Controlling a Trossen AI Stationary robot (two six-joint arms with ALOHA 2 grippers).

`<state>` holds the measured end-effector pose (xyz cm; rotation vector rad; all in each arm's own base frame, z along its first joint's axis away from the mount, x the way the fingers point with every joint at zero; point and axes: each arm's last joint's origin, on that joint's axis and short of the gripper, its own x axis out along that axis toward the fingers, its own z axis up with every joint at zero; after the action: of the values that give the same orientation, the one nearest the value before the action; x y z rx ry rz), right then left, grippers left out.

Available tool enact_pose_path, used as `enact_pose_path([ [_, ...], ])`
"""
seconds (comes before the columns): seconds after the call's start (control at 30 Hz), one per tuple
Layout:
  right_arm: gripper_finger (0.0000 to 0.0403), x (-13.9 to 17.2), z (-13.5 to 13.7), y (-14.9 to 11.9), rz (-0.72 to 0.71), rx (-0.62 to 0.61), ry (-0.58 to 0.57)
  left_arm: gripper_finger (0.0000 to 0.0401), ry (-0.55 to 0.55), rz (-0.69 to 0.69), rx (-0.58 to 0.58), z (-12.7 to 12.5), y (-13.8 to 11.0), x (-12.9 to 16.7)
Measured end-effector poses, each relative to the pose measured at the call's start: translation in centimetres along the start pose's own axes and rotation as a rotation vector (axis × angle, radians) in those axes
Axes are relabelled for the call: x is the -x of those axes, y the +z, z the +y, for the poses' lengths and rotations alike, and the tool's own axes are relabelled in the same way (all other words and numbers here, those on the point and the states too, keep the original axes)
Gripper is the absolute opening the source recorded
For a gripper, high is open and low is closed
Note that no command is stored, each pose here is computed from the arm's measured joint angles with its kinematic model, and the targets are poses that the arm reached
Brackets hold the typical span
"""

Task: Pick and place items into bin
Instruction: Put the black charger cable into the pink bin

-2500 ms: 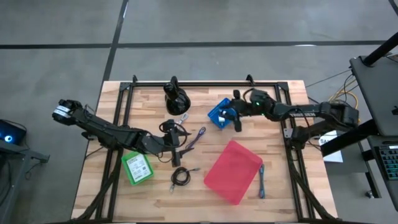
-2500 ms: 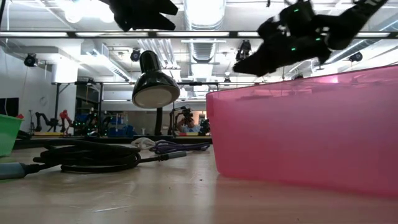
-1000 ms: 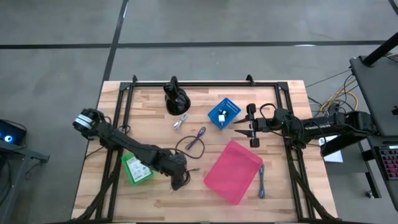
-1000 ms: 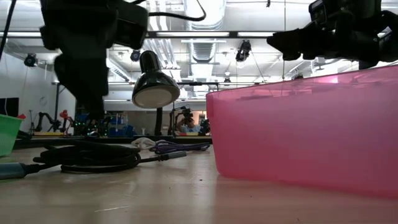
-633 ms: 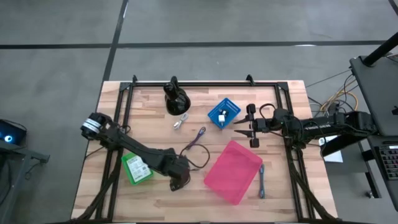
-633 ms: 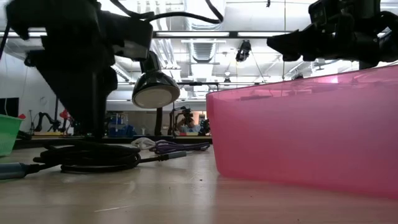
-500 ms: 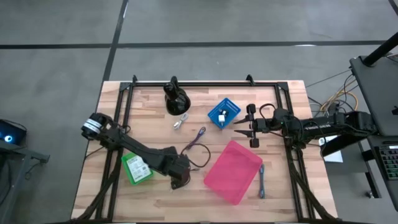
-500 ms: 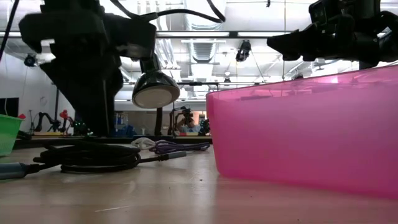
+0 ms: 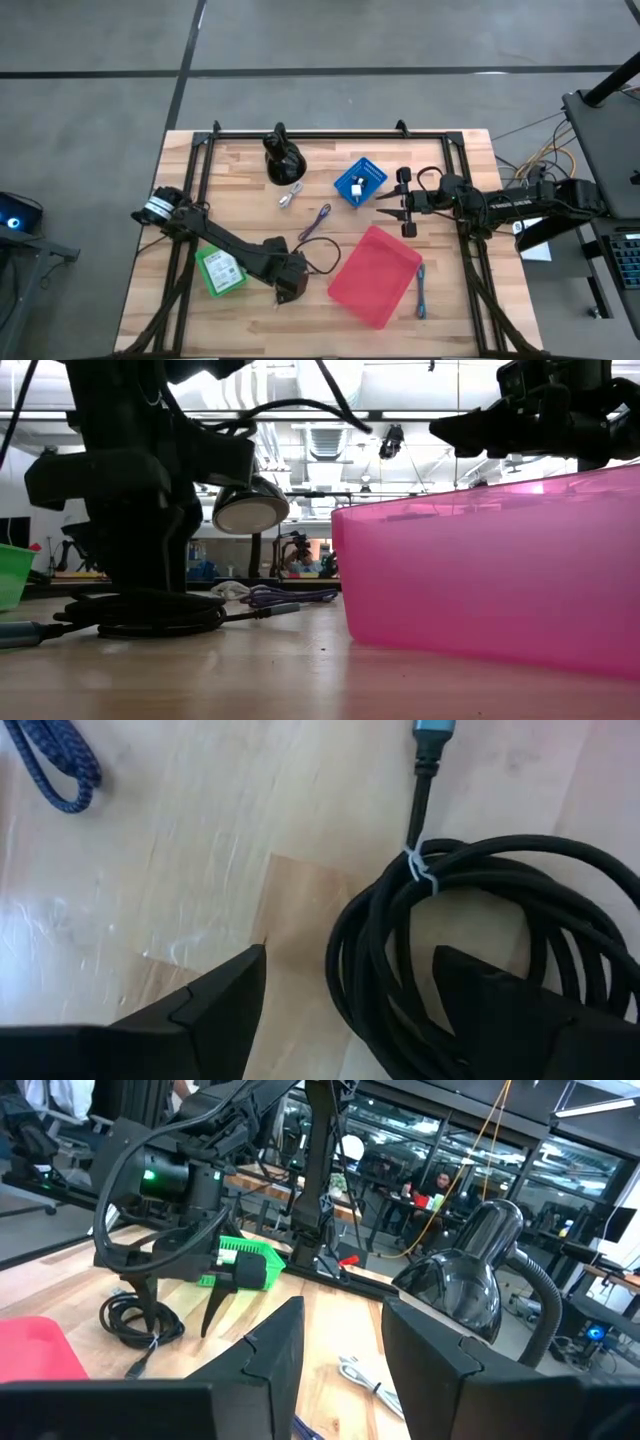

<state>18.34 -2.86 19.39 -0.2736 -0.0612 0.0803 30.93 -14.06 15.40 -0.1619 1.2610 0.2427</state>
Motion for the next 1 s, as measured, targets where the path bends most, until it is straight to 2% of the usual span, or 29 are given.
enact_pose_path([
  [0.7, 0.0118, 0.00, 0.00, 0.00, 0.000, 0.001, 0.000, 0.0271, 0.003, 0.004, -0.013, -0.03, -0.04, -0.17],
  [0.83, 0.0114, 0.00, 0.00, 0.00, 0.000, 0.001, 0.000, 0.0245, -0.001, 0.003, -0.069, -0.06, -0.01, -0.18],
  [1.0, 0.0111, 0.00, 0.00, 0.00, 0.000, 0.001, 0.000, 0.0183, -0.005, 0.004, -0.074, -0.10, -0.02, -0.20],
])
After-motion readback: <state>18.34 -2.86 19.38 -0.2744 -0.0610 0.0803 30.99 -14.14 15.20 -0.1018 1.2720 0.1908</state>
